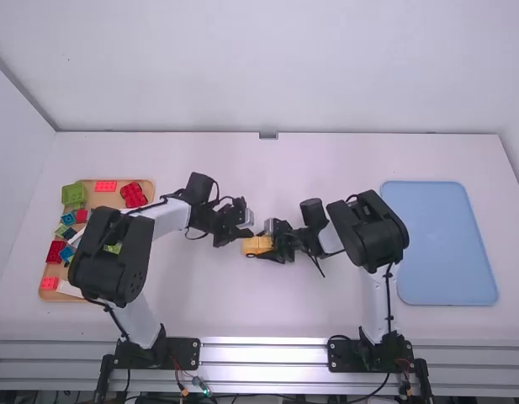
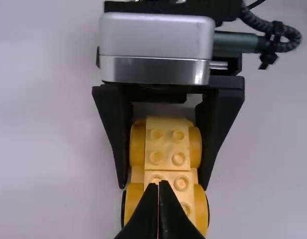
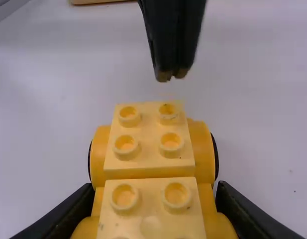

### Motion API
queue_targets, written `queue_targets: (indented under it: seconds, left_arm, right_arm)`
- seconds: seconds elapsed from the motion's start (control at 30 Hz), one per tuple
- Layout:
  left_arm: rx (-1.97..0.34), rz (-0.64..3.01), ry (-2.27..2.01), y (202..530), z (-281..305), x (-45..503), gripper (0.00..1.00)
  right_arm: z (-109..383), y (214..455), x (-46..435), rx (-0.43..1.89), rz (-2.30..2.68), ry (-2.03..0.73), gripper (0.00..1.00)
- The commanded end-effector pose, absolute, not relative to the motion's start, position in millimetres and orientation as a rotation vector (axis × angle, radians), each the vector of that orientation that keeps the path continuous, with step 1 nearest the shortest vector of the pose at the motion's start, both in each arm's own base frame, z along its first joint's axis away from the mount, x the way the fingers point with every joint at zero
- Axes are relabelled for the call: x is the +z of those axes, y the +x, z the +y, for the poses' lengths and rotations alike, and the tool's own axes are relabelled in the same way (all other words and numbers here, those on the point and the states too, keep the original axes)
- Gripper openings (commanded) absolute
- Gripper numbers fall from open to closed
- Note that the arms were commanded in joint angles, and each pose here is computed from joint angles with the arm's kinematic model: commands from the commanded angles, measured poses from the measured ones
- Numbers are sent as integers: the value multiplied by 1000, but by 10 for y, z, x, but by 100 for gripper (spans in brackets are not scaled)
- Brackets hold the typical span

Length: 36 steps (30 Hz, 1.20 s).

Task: Assemble lego blocks to make yellow taxi

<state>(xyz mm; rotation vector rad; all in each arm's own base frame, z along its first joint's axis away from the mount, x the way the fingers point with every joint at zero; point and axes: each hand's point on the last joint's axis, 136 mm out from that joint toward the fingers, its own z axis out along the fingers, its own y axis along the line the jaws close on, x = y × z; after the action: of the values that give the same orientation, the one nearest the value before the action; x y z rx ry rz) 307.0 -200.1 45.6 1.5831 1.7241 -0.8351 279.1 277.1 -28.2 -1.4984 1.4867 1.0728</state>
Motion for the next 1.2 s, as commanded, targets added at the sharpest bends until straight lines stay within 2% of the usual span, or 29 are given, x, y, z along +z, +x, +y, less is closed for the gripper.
queue_targets:
  seconds: [0.0, 0.13, 0.8, 1.17]
  left_arm:
    - [-882, 1691, 1553, 2966, -2045, 479, 2]
    - [-868, 1779, 1450, 3047, -2029, 339, 2]
    - [-937, 1914, 1480, 2825, -2065, -195, 2]
    - [-832, 1970, 1511, 2891, -1989, -300, 1]
  right_arm:
    - [2740, 2738, -383, 1092, 1537, -1490, 51]
    - [2740, 2739, -384, 1091, 1537, -1490, 51]
    - [2743, 2745, -378, 1089, 1532, -1490, 50]
    - [2743, 2749, -383, 1085, 1534, -1491, 50]
